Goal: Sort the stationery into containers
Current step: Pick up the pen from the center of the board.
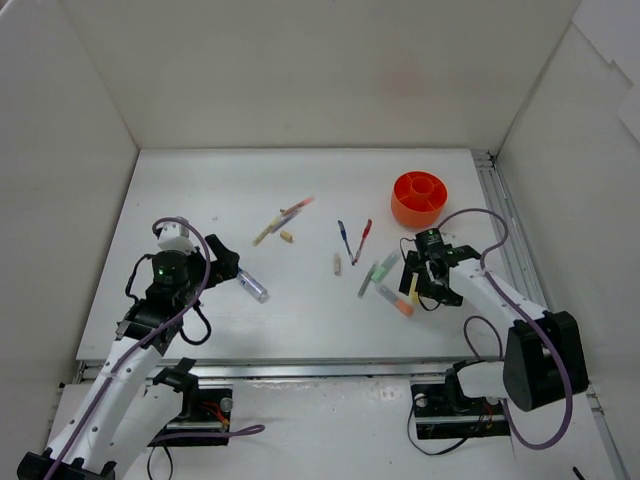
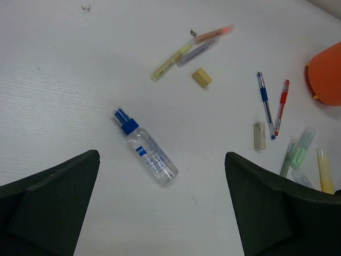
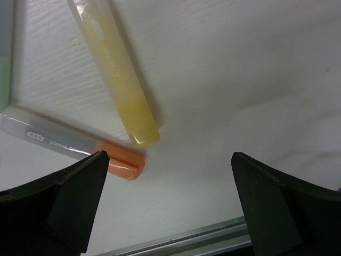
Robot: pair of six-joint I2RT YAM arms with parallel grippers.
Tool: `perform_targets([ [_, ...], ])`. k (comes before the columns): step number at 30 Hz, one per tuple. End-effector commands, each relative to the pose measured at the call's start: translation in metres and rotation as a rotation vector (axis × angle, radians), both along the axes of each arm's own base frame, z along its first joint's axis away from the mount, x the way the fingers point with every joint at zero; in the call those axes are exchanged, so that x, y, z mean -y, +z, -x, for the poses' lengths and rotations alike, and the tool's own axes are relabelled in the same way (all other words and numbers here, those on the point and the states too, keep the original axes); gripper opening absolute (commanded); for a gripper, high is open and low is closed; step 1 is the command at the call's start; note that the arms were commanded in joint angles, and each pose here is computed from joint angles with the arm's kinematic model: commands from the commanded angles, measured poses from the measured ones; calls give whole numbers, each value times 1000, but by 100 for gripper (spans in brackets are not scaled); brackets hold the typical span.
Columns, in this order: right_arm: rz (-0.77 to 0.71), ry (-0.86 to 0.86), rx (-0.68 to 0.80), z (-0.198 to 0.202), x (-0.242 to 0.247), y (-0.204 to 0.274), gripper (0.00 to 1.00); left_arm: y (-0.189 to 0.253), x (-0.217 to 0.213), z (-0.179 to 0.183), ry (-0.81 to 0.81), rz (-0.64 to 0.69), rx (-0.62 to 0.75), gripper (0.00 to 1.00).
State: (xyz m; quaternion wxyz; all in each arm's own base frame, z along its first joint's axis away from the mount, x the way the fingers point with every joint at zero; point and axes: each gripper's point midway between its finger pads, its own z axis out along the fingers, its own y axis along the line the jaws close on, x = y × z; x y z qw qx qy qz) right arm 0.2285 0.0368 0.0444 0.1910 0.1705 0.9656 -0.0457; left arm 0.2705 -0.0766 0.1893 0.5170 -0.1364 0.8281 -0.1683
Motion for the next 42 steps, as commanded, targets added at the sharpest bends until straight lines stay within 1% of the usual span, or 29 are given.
perform_targets([
  [1,87,18,26,-19,2,9,98,26,9,-10,-38,28,87,99],
  [3,90,56,-12,-18,-2,0,98,25,9,-11,-39,26,84,99],
  [5,53,97,-27,-21,-11,-4,98,25,9,-11,-44,21,83,99],
  [9,47,132,-36,-29,-14,-12,98,23,6,-10,-31,11,81,99],
  [10,41,136,-32,-32,-14,-13,94,22,5,-10,-29,8,76,99],
  [14,-10,175,-61,-37,-23,-21,88,23,5,-10,-29,7,77,99],
  [16,-16,176,-80,-35,-24,-27,78,21,5,-10,-30,3,71,99],
  [18,-22,180,-79,-35,-25,-26,78,19,-1,-11,0,-12,65,99],
  [20,-29,182,-76,-33,-25,-26,72,18,1,-10,-3,-16,63,99],
  [21,-33,182,-79,-31,-25,-27,67,18,0,-10,-1,-16,62,99],
  [22,-33,185,-81,-30,-26,-27,52,18,0,-10,-1,-19,62,99],
  [24,-39,192,-82,-27,-26,-27,41,18,0,-10,-2,-21,62,99],
  [27,-41,191,-82,-27,-25,-28,33,18,0,-10,-4,-23,64,100],
  [29,-43,195,-79,-28,-25,-27,31,18,0,-10,-3,-24,63,99],
  [30,-44,198,-73,-30,-26,-26,25,16,-1,-9,-2,-25,58,99],
  [32,-42,198,-72,-32,-25,-26,19,17,-1,-9,-1,-27,60,99],
  [33,-45,200,-73,-32,-25,-27,13,17,-1,-9,-1,-28,63,99],
  [36,-46,207,-60,-36,-26,-23,6,18,0,-8,-10,-28,66,99],
  [39,-74,220,-28,-41,-32,-14,5,19,3,-7,-32,-28,70,99],
  [42,-157,271,23,-47,-49,5,4,22,15,-7,-105,-19,78,99],
])
